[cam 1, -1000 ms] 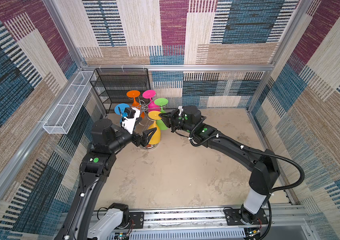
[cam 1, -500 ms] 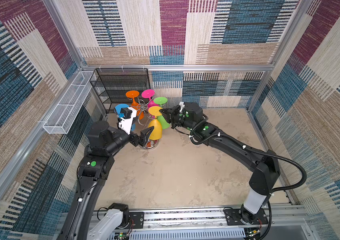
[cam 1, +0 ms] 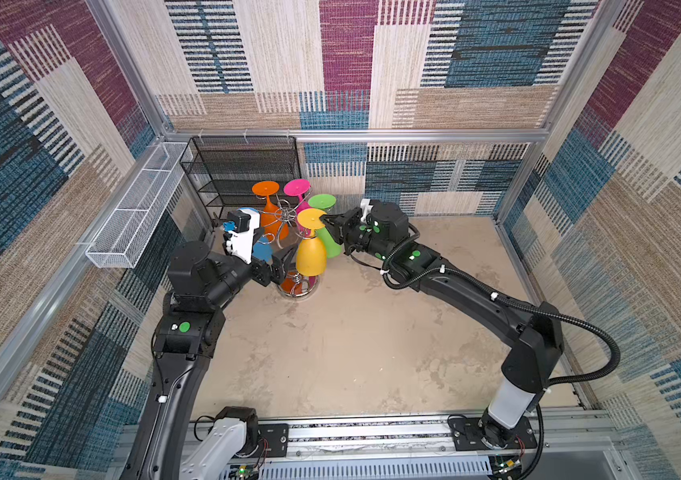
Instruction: Take the wine glass off the wine glass rack
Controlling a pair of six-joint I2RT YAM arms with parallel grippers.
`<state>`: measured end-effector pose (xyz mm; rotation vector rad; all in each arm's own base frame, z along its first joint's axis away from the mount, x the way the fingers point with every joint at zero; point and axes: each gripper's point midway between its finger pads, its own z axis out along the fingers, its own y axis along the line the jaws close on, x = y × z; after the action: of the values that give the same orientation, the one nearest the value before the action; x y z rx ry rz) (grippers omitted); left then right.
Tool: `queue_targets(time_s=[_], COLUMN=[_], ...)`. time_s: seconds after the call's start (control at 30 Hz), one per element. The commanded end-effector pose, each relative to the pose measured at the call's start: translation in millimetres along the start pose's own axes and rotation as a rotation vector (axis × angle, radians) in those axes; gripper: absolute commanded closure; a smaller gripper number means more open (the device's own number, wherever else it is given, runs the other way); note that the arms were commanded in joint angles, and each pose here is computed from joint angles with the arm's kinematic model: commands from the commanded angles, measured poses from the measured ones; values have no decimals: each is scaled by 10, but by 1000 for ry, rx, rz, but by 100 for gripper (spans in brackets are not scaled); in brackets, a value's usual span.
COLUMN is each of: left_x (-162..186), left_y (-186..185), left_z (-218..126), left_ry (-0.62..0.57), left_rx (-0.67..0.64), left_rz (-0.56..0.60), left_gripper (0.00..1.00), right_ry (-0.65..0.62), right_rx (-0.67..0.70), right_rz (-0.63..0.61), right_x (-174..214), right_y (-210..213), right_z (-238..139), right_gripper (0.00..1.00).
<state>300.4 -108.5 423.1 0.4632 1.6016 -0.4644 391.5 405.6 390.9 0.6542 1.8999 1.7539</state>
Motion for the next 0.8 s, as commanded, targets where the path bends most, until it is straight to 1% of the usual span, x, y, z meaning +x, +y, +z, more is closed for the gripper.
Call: queue_targets(time_s=[0.0, 0.33, 0.77], left_x=[-108, -99, -77], left_y=[13, 47, 79], left_z=[-12, -11, 22], left_ry=[-45, -42, -33], left_rx=[-6, -10, -8], left_rz=[1, -5, -18], left_gripper=[4, 4, 4], right_ry=[-10, 13, -5], right_rx=[-8, -2, -11], right_rz=[-28, -41, -70], right_x=[3, 121, 159], right_y=[34, 21, 56], right_z=[24, 62, -114], right_gripper=[100, 100, 100])
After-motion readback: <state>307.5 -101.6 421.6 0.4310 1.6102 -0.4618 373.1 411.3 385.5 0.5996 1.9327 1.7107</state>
